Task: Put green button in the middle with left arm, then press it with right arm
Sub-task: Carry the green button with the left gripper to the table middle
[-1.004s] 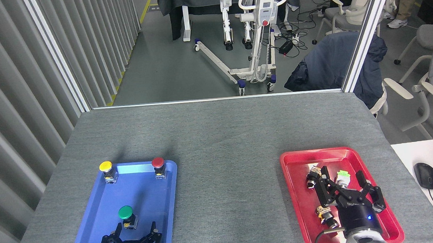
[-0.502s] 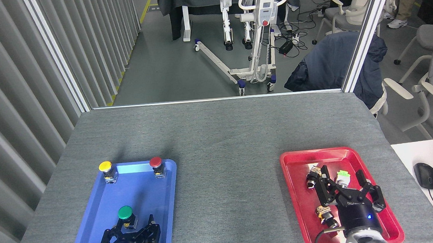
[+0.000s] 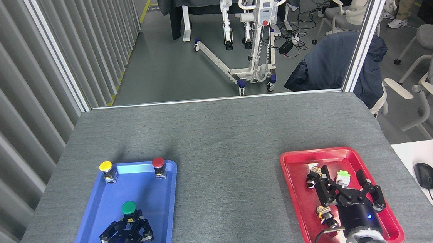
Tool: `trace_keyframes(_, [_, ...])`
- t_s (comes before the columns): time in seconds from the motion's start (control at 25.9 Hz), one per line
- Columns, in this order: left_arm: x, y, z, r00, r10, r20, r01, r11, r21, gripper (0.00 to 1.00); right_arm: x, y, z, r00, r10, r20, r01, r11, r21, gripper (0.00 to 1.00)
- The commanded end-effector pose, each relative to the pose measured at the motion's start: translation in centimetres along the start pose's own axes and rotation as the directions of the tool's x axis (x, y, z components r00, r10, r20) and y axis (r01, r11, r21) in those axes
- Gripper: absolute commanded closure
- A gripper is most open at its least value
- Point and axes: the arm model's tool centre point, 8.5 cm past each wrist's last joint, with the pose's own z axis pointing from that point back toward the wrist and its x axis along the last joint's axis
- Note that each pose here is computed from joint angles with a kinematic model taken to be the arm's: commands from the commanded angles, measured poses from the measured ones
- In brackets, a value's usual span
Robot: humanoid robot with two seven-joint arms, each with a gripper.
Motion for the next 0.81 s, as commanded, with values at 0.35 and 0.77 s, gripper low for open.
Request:
trace_keyframes(0.35, [15.9, 8.4, -1.2, 0.845, -0.152, 0.513, 0.074, 0.983, 0.169, 1.00, -0.1, 0.0, 0.0, 1.000, 0.004, 0.000, -0.004, 1.000, -0.001, 0.00])
trace_keyframes(0.77, [24.7, 3.2, -2.0, 0.695, -0.238, 0.679, 0.291, 0.956, 0.037, 1.00, -0.2, 0.0, 0.0, 1.000, 0.007, -0.001, -0.007, 1.000, 0.000, 0.00])
